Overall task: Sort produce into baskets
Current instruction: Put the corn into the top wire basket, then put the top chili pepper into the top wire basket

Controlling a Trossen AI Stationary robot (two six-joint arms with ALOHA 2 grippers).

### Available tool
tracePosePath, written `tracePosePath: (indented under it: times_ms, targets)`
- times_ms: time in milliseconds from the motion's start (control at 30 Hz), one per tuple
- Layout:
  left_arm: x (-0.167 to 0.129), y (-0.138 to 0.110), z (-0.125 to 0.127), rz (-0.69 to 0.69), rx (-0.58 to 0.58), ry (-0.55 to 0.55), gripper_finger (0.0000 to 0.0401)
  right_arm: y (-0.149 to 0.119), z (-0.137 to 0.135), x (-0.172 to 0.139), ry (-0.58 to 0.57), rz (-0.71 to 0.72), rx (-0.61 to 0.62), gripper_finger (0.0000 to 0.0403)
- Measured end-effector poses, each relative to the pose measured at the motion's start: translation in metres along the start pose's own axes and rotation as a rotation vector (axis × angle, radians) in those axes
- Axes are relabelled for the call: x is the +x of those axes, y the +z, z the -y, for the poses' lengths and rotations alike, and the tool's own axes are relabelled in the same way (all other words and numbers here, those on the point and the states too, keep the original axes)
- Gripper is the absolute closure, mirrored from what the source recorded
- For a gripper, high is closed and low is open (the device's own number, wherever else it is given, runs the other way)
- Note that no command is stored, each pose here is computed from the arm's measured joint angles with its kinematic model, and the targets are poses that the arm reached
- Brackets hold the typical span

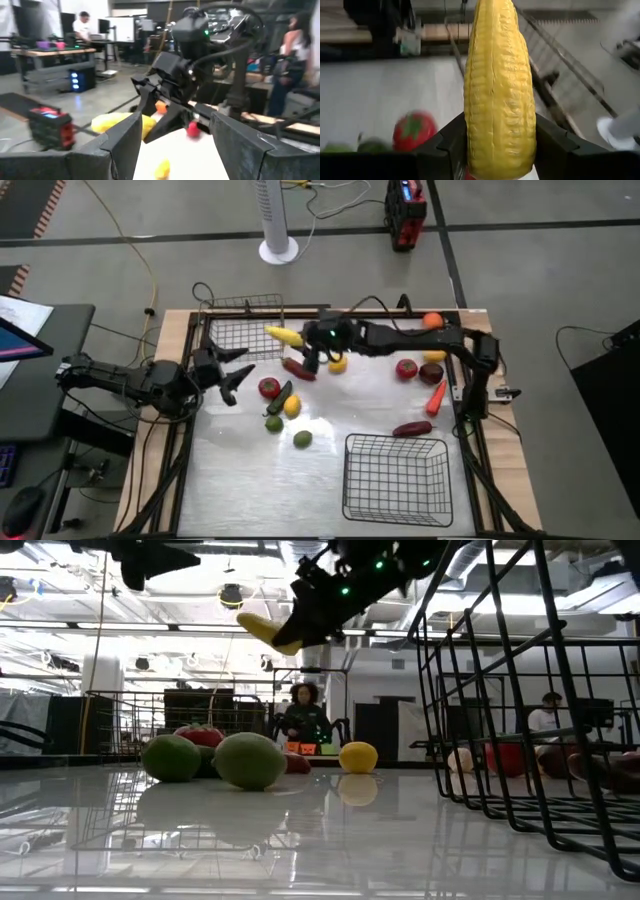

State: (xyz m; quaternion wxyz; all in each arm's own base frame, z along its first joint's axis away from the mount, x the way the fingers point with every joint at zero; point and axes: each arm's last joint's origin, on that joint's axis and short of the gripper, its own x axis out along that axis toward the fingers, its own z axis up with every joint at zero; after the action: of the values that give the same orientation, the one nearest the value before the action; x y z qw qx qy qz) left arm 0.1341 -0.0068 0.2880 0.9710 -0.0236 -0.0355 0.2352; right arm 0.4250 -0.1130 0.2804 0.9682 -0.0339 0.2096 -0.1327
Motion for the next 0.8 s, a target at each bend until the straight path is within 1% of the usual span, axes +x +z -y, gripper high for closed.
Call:
tracePosePath:
  times_ms: [133,200,333,433,500,633,733,800]
  targets:
    - [0.000,0.001,-0.001,0.007,0.031,0.044,0.0178,0.013,0.016,0.028,0.009,0.026,-0.010,0.0195]
    - [0.000,0.003,-0.002,0.028,0.048,0.063,0.0178,0.015,0.019,0.044,0.004,0.015,-0.025,0.0188]
    - [-0.002,0.010,-0.004,0.075,0.049,0.066,0.0178,0.024,0.023,0.072,-0.003,0.030,-0.054,0.0182]
    - [-0.004,0.008,-0.005,0.054,0.036,0.059,0.0178,0.033,0.028,0.086,-0.013,0.053,-0.088,0.0180]
    - [-0.005,0.005,-0.005,0.027,0.022,0.048,0.0178,0.033,0.028,0.096,-0.008,0.041,-0.120,0.0172]
    - [-0.005,0.001,-0.005,-0.007,-0.008,0.021,0.0178,0.033,0.031,0.108,0.012,0.004,-0.105,0.0140]
    - [-0.005,0.000,-0.003,-0.011,-0.024,-0.017,0.0178,0.035,0.036,0.109,0.027,-0.029,-0.087,0.0112]
    - [-0.005,0.000,-0.003,-0.018,-0.026,-0.024,0.0178,0.034,0.040,0.105,0.038,-0.089,-0.083,0.0098]
